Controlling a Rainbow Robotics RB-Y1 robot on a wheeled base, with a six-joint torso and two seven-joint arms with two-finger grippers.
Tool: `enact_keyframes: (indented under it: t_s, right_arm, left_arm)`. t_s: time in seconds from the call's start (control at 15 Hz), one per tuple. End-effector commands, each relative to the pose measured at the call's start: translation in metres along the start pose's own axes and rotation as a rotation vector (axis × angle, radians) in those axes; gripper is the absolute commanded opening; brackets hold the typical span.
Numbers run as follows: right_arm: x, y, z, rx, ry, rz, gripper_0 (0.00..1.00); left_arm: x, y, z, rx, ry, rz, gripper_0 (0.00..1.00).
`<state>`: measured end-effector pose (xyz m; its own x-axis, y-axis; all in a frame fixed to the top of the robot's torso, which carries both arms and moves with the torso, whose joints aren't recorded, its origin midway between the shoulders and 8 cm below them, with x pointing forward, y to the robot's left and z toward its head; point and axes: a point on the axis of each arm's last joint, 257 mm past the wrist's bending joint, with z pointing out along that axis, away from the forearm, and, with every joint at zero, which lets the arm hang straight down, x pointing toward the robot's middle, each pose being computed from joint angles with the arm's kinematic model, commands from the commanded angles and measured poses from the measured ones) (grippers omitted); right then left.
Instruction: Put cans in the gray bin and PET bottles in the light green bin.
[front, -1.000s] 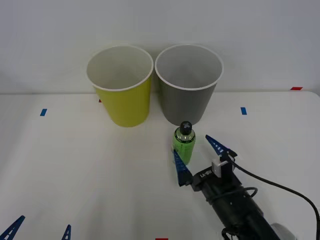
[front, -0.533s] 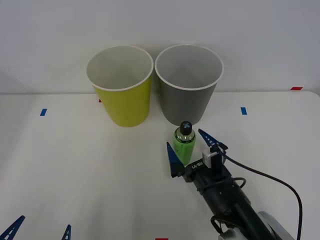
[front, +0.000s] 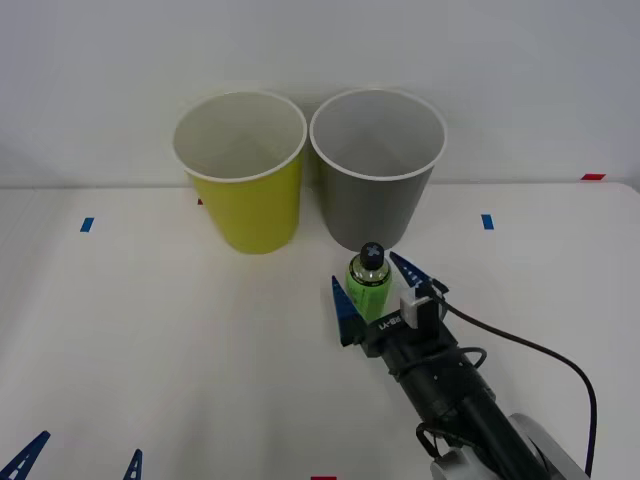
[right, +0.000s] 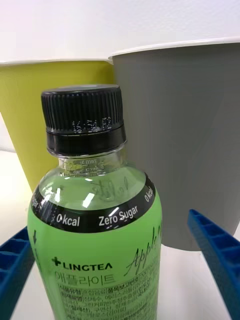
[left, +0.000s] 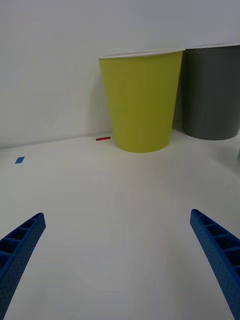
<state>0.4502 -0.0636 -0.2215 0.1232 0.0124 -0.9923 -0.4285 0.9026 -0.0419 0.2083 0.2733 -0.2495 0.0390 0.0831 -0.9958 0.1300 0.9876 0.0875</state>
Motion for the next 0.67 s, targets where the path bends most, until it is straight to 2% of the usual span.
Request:
enact_keyframes:
  t_s: [0.07,0.53,0.67]
  right_arm:
    - [-0.0018,0.0004,0.0008,0.0,-0.004,0.0,0.06]
    - [-0.0016,0.0019,0.0016,0.003,-0.004,0.009,0.01]
    - [-0.0087,0.0025,0.0015,-0.003,-0.017,-0.002,0.0]
  left_arm:
    - [0.0,0.0,0.0,0.0,0.0,0.0,1.0]
    - [0.0,0.0,0.0,0.0,0.0,0.0,1.0]
    - [0.0,0.0,0.0,0.0,0.0,0.0,1.0]
